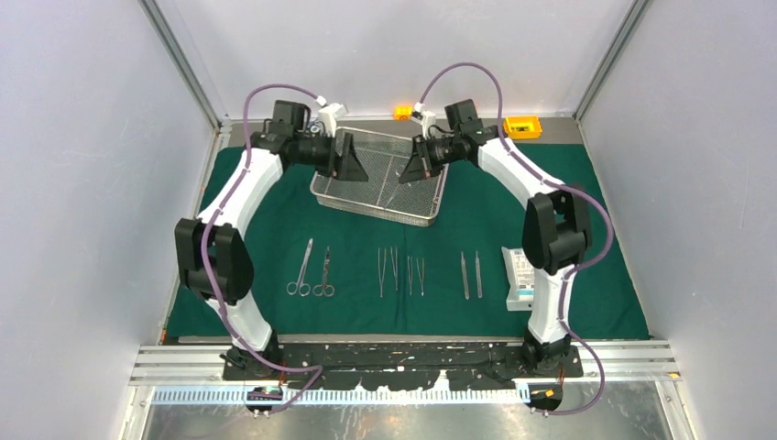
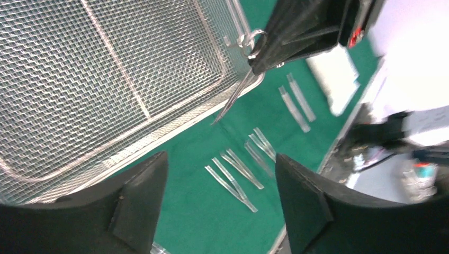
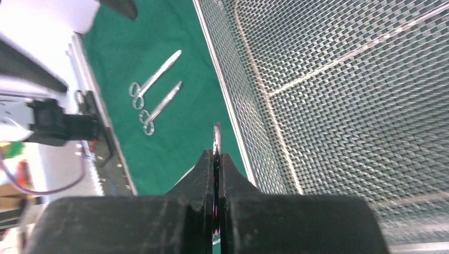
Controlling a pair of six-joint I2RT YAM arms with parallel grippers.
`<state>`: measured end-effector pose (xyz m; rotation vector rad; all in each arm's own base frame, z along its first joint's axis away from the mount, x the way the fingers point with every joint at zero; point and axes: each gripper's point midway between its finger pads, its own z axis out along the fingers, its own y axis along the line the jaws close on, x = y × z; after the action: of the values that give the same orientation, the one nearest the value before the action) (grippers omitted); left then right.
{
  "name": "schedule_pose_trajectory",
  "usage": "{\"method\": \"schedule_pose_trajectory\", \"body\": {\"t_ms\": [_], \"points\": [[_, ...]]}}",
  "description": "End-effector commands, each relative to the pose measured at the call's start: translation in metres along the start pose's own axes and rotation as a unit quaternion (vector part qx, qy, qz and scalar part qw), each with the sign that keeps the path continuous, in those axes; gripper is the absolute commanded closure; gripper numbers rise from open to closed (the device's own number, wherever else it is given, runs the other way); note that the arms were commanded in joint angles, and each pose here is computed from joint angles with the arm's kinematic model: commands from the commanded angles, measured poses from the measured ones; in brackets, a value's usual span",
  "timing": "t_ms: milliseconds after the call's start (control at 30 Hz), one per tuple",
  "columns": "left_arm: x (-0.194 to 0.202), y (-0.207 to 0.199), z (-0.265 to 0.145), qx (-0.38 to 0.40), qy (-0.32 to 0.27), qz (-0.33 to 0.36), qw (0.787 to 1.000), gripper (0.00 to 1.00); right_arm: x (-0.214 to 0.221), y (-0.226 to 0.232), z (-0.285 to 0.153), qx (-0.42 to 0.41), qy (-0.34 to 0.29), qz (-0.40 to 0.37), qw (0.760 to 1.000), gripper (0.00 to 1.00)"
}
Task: Open and lay out the surgical kit
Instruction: Place the medical item in the surgical kit.
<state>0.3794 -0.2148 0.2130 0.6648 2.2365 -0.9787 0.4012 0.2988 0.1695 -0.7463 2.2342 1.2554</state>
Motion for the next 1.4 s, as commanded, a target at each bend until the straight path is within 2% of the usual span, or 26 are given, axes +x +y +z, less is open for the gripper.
{"method": "schedule_pose_trajectory", "body": {"t_ms": [0, 133, 300, 500, 600, 700, 800, 1033, 1233, 1367], "points": [[-0.017, -0.032, 0.001, 0.136, 0.002, -0.177, 0.975, 0.21, -0.029, 0.029, -0.054, 0.089, -0.027, -0.188, 0.978, 0.99], [-0.024, -0.035, 0.017, 0.177, 0.02, -0.302, 0.937, 0.2, -0.03, 0.043, -0.07, 0.147, -0.009, -0.248, 0.958, 0.99], [-0.036, -0.036, 0.034, 0.222, 0.047, -0.432, 0.873, 0.25, -0.035, 0.057, -0.085, 0.214, -0.001, -0.301, 0.929, 0.99], [-0.04, -0.044, 0.058, 0.271, 0.068, -0.51, 0.814, 0.29, -0.029, 0.068, -0.079, 0.265, 0.023, -0.351, 0.898, 0.99], [-0.033, -0.052, 0.071, 0.282, 0.09, -0.53, 0.795, 0.3, -0.028, 0.072, -0.072, 0.284, 0.034, -0.373, 0.883, 0.99], [-0.026, -0.061, 0.079, 0.288, 0.112, -0.538, 0.784, 0.3, -0.025, 0.076, -0.065, 0.307, 0.05, -0.402, 0.861, 0.99], [-0.023, -0.067, 0.081, 0.291, 0.122, -0.543, 0.779, 0.3, -0.021, 0.076, -0.061, 0.343, 0.076, -0.439, 0.827, 0.99], [-0.021, -0.074, 0.082, 0.3, 0.133, -0.539, 0.776, 0.36, -0.011, 0.076, -0.043, 0.379, 0.117, -0.498, 0.771, 0.99], [-0.013, -0.079, 0.086, 0.298, 0.143, -0.541, 0.773, 0.61, -0.005, 0.072, -0.036, 0.4, 0.132, -0.52, 0.743, 0.99], [-0.012, -0.085, 0.088, 0.301, 0.15, -0.537, 0.774, 0.71, -0.003, 0.067, -0.034, 0.419, 0.138, -0.534, 0.721, 0.99]]}}
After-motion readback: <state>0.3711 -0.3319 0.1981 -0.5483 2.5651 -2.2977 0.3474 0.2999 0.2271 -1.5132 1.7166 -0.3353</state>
